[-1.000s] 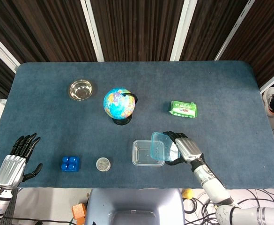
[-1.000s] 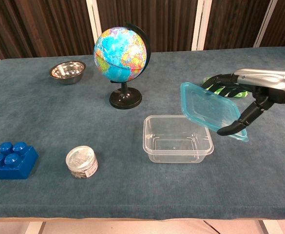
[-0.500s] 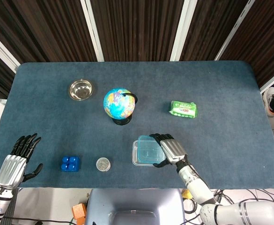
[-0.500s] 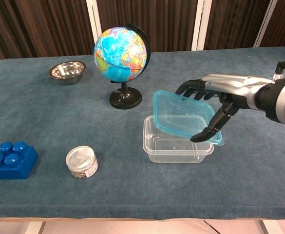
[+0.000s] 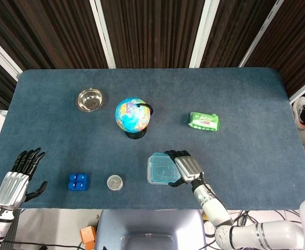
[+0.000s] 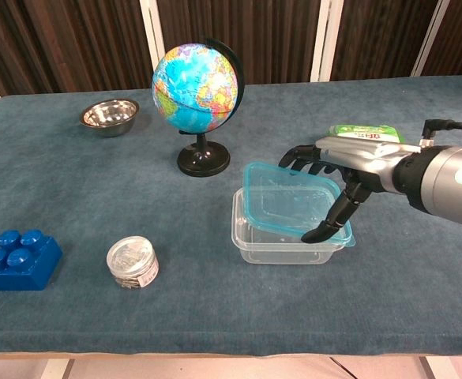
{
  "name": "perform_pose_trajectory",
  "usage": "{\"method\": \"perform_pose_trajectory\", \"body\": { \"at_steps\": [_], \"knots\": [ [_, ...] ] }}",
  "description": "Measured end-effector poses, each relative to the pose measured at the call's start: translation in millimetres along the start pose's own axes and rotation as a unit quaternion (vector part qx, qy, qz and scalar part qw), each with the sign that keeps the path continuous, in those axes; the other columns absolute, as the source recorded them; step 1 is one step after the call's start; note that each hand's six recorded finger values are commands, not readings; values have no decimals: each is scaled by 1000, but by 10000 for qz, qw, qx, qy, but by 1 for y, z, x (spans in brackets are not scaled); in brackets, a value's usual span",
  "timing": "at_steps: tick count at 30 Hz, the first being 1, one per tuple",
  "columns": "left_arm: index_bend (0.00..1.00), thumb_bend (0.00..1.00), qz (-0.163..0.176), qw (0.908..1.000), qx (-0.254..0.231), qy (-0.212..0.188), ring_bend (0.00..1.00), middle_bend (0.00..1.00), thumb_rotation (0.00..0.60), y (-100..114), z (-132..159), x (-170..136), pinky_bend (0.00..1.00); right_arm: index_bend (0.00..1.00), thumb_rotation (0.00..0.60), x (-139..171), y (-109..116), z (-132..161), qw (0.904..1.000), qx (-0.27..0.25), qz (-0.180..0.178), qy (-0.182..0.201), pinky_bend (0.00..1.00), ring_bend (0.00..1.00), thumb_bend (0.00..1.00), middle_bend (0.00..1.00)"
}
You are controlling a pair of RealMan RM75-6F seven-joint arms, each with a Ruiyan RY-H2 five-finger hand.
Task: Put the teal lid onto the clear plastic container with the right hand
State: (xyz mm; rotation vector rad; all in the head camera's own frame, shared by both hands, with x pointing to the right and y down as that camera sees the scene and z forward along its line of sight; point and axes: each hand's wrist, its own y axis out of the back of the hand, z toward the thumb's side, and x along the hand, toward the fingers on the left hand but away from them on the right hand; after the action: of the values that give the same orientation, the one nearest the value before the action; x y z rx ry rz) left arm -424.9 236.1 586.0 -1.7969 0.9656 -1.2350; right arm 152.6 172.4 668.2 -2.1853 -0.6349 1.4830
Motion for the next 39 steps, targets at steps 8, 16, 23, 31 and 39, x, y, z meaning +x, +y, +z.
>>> {"method": "perform_pose_trajectory", "body": {
  "at_steps": [8, 16, 23, 31, 39],
  "knots": [
    [0, 313, 1, 10000, 1, -3, 0, 0, 600, 0, 0, 0, 4, 725, 600, -2, -1, 3, 10000, -25, 6, 29, 133, 132, 95, 304],
    [0, 313, 21, 10000, -19, -10, 0, 0, 600, 1, 0, -1, 3, 724, 600, -4, -6, 8, 10000, -4, 54, 40, 133, 132, 91, 304],
    [0, 314, 10, 10000, -19, -21, 0, 0, 600, 1, 0, -1, 4, 724, 600, -7, -8, 8, 10000, 17, 49, 12, 133, 132, 97, 304],
    [0, 313, 12, 10000, -19, -10, 0, 0, 600, 2, -1, 0, 4, 716, 600, -11, -13, 13, 9999, 128, 86, 0, 133, 132, 94, 304],
    [0, 312, 13, 10000, -35, -22, 0, 0, 600, 2, -1, -1, 3, 709, 600, -12, -14, 14, 9995, 297, 64, -64, 133, 132, 96, 304]
  ]
}}
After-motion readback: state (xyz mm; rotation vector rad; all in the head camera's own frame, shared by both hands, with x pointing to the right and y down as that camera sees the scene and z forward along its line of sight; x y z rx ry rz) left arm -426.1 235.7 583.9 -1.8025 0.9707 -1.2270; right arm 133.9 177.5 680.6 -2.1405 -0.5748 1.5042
